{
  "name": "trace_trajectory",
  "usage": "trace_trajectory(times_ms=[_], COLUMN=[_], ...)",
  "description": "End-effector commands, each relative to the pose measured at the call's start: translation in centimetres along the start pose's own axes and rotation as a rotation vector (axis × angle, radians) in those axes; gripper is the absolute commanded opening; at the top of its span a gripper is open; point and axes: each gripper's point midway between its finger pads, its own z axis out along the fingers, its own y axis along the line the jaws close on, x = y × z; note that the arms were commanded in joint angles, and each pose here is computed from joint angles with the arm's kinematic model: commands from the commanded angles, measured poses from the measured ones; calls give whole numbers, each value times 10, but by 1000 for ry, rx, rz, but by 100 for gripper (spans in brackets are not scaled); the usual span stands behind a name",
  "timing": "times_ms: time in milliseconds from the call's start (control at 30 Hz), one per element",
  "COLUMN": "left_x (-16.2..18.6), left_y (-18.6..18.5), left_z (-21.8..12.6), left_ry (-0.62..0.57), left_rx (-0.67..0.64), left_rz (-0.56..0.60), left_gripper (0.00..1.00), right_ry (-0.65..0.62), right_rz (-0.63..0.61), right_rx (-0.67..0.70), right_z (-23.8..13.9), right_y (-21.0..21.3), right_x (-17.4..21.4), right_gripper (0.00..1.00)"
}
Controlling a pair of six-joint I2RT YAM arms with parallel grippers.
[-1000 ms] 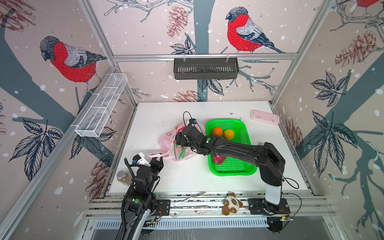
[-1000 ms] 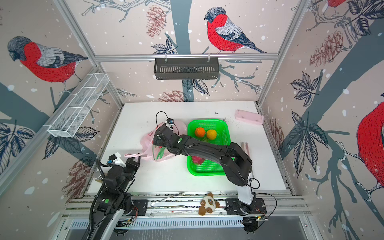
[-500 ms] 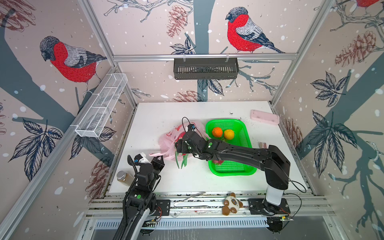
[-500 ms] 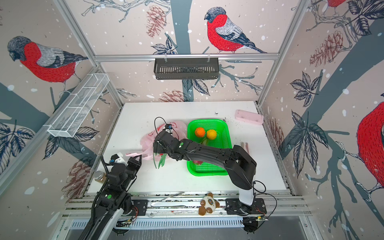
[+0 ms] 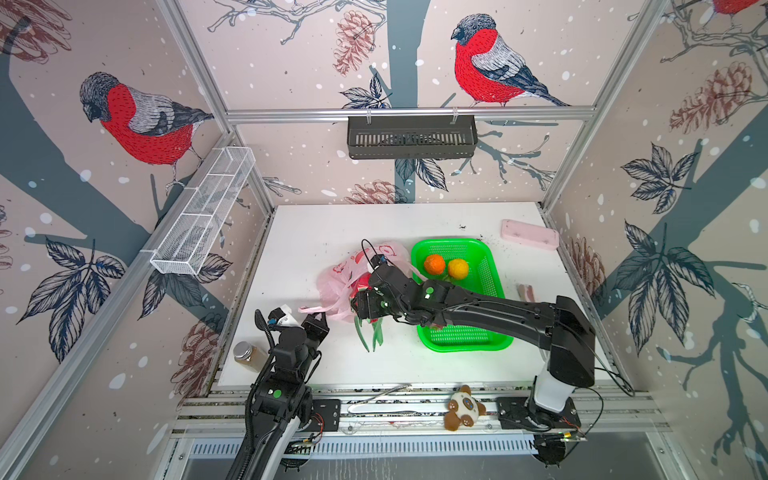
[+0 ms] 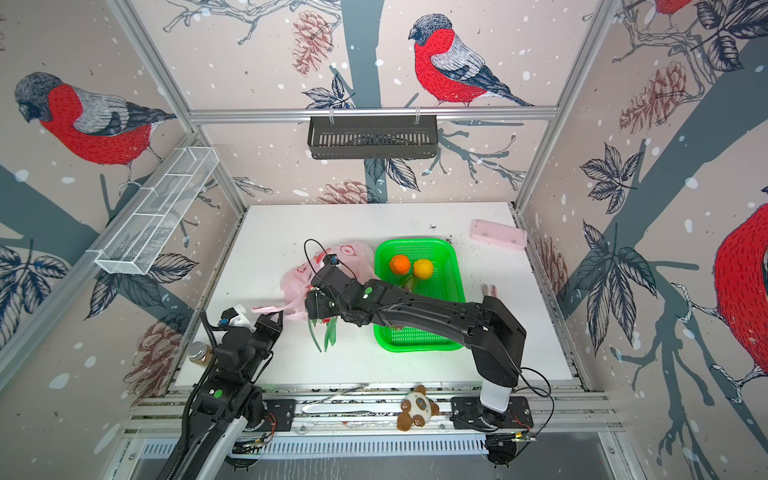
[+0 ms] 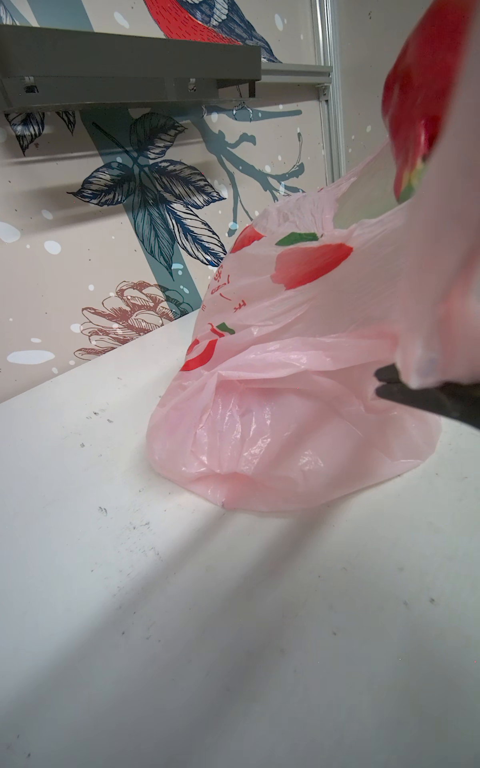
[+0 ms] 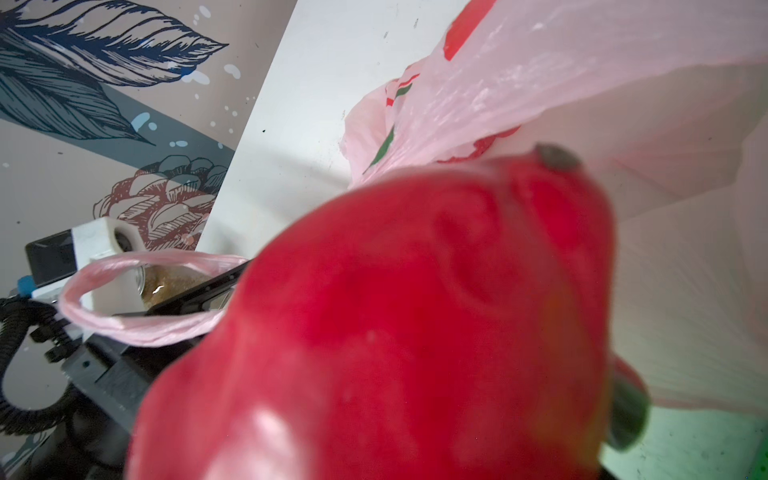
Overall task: Untie the knot of the plastic bag and take out the fruit
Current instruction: 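Lift the dragon fruit out of the bag with the right gripper, then carry the dragon fruit over the green basket and lower it in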
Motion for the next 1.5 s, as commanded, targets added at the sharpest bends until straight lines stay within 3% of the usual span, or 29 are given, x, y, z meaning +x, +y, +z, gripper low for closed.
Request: trace_trajectory(times_ms=[0,300,500,900,1167,1467], left_x=[-6,-6,-6,-7,-5,-5], left_y=[-4,-3,-2,-1,0,1], left_z=[-2,-4,-5,-6,-7,-8], left_ry=[-25,-25,-23,-32,-26,-26], left_rx=[7,-4,-6,-3,-4,-5], left_rz=[5,23,23,28,33,36], left_gripper=[0,0,0,0,0,0], right_ry=[-49,-193,-351,-544,-587,-538], right_rz=[-79,-190,-184,-137,-66,17], right_rx=[-44,-82,-71,97,264,410], right_z=[-19,-52,-76,-137,-179,-187], right_y=[19,45,42,-25,-98,-169], right_x=[-18,-67,-117,-182,-177,-126], right_gripper=[24,24,24,24,24,23])
